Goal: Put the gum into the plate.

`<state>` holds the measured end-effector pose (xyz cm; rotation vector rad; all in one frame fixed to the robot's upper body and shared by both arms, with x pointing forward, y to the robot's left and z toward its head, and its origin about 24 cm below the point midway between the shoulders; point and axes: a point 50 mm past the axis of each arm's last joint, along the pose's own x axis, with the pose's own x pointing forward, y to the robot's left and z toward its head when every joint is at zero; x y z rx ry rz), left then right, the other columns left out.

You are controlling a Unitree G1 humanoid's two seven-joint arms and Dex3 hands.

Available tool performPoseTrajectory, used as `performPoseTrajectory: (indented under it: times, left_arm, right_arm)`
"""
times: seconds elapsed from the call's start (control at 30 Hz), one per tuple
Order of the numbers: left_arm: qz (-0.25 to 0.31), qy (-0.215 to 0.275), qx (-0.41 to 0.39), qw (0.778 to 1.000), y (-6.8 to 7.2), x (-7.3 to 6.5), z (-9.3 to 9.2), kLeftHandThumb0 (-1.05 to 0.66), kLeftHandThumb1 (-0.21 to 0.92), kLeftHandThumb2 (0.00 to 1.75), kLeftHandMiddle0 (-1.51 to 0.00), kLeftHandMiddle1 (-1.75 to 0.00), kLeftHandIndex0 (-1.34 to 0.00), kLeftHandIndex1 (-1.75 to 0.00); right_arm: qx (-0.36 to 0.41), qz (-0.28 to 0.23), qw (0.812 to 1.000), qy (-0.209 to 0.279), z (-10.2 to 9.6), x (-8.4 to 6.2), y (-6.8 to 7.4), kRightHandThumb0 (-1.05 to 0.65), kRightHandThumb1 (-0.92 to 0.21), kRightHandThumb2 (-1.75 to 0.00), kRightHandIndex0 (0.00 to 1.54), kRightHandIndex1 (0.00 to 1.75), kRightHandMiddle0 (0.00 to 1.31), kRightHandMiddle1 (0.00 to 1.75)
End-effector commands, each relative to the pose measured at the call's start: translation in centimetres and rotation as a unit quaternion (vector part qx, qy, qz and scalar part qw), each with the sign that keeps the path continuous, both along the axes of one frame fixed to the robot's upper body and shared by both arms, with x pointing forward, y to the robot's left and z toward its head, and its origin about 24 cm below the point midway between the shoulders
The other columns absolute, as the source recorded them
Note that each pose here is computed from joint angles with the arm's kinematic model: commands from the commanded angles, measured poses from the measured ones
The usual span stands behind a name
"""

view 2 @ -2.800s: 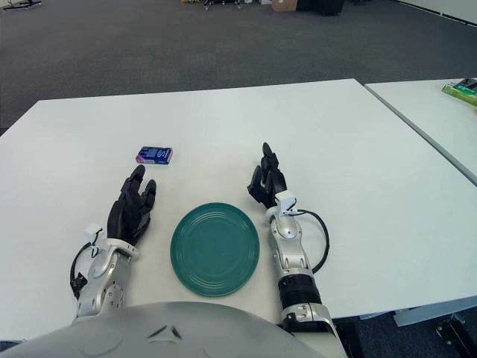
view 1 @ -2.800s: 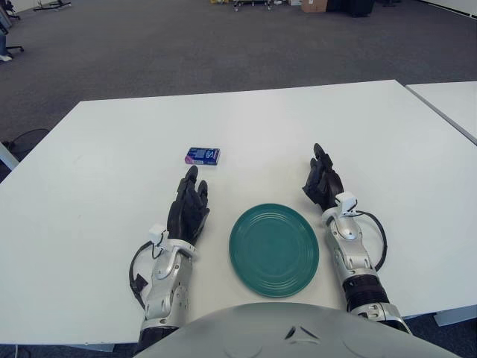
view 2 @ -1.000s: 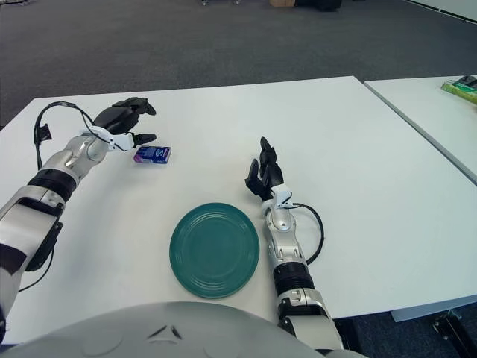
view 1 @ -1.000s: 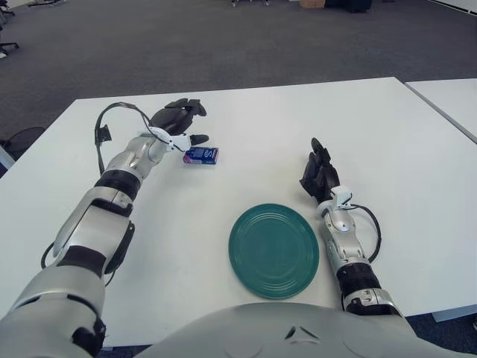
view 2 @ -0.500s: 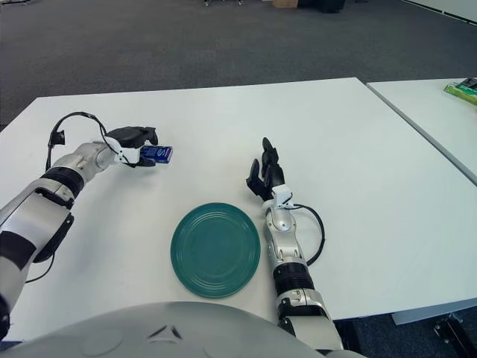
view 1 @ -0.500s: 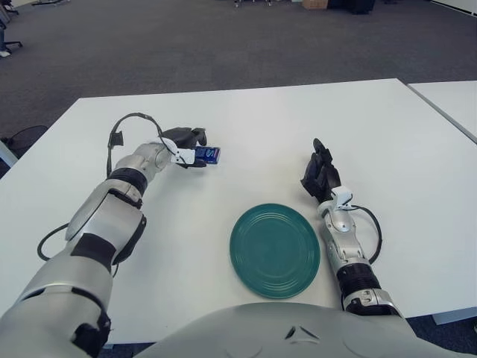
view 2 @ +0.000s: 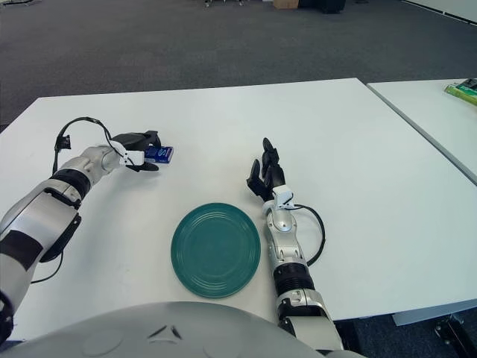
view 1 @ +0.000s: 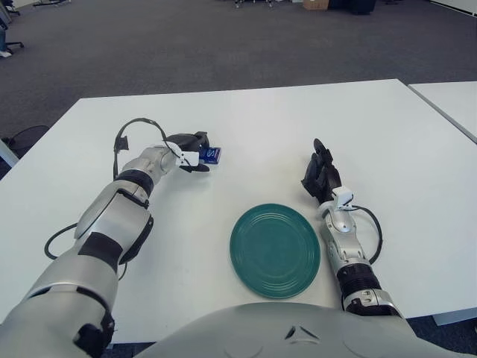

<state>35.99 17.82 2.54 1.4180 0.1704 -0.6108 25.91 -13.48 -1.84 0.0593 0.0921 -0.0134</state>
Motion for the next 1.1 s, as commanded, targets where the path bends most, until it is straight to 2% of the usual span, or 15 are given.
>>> performPoseTrajectory:
  times: [0.0, 0.2, 0.4, 0.83, 1.07]
  left_arm:
    - [0.006, 0.032, 0.033, 0.999, 0.4, -0.7, -1.4, -1.05, 0.92, 0.32, -0.16, 0.0, -0.04, -1.06]
    - [0.017, 0.042, 0.054, 0.998, 0.9, -1.4, -2.5, -1.05, 0.92, 0.33, -0.12, 0.0, -0.04, -1.05]
    - [0.022, 0.045, 0.06, 0.997, 0.7, -1.6, -2.9, -1.05, 0.92, 0.33, -0.08, 0.0, -0.01, -1.02]
    - [0.049, 0.019, 0.019, 0.998, 0.1, -1.5, -3.0, -1.03, 0.92, 0.32, -0.12, -0.02, -0.07, -1.04]
    - [0.046, 0.031, 0.025, 0.998, -0.5, -1.8, -3.6, -1.02, 0.92, 0.32, -0.12, -0.01, -0.09, -1.06]
  right_arm:
    - [0.015, -0.017, 0.984, 0.177, -6.4, -5.0, -0.3, -0.82, -0.92, -0.91, 0.02, 0.0, 0.0, 0.14]
    - [0.016, -0.022, 0.984, 0.178, -6.5, -5.0, -0.5, -0.84, -0.92, -0.9, 0.02, 0.0, 0.0, 0.18]
    - [0.018, -0.03, 0.983, 0.183, -6.8, -5.2, -1.0, -0.86, -0.92, -0.89, 0.04, 0.01, 0.0, 0.21]
    - [0.024, -0.036, 0.981, 0.189, -7.2, -5.1, -1.6, -0.9, -0.92, -0.88, 0.08, 0.01, 0.0, 0.26]
    - [0.026, -0.034, 0.982, 0.185, -7.2, -4.9, -1.6, -0.9, -0.92, -0.88, 0.08, 0.01, 0.0, 0.27]
